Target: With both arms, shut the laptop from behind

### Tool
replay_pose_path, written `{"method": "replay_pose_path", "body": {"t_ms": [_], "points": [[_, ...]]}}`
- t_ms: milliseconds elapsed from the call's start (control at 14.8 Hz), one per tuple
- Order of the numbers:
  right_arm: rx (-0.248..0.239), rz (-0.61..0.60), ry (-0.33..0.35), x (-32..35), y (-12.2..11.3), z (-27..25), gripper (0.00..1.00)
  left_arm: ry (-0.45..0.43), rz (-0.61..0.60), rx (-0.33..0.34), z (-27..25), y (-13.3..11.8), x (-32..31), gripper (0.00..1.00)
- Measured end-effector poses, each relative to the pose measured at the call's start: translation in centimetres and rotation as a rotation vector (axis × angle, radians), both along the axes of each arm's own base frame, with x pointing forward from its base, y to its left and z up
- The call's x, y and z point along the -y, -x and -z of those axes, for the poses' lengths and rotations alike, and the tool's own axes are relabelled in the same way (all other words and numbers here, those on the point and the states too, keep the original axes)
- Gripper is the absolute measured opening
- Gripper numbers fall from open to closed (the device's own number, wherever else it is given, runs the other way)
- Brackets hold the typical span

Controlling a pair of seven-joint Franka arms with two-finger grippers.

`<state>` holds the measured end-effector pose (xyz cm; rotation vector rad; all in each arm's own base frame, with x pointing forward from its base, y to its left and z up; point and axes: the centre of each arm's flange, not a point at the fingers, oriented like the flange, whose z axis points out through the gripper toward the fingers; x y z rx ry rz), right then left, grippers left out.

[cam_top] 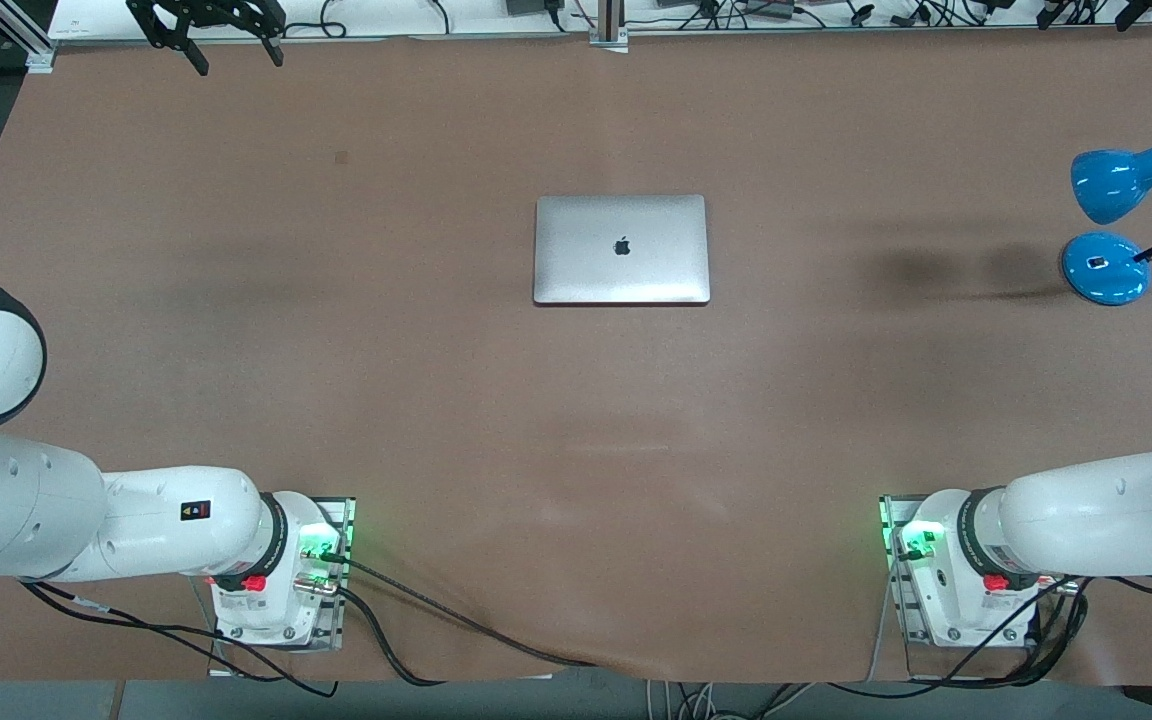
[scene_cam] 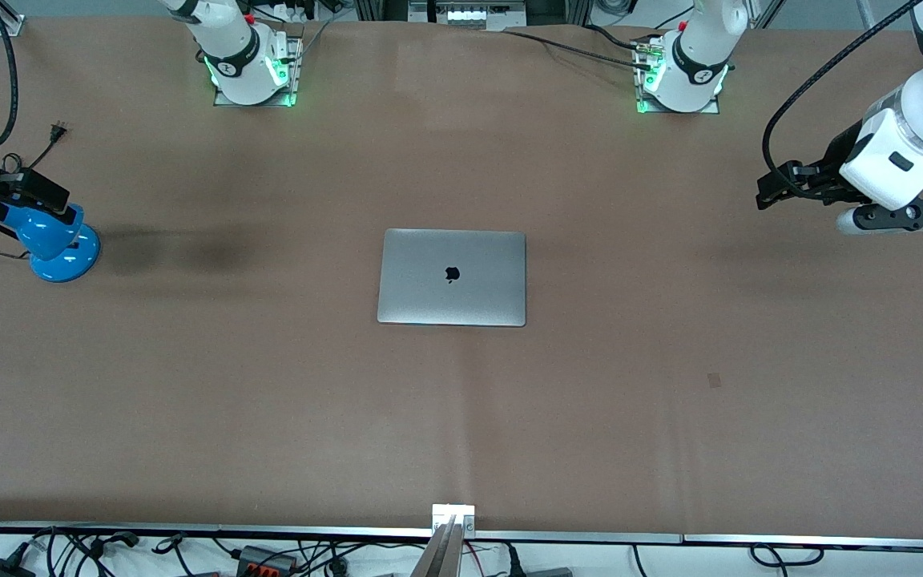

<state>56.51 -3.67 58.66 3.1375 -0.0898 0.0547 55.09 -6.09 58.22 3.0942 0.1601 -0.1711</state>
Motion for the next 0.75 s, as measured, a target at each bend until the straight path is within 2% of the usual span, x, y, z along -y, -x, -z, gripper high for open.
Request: {"method": "replay_pose_path", "body": {"t_ms": [203, 475, 746], "points": [[-0.003, 0.008, 0.0, 0.46, 0.06, 0.02, 1.0, 0.0, 0.0, -0.001, 0.01, 0.01, 0.0, 1.0], [-0.032, 0.0, -0.002, -0.04, 0.39, 0.21, 1.0, 0.0, 0.0, -0.002, 0.02, 0.03, 0.0, 1.0], [-0.034, -0.003, -0.002, -0.18, 0.42, 0.22, 1.0, 0.0, 0.0, -0.002, 0.02, 0.03, 0.0, 1.0]]}}
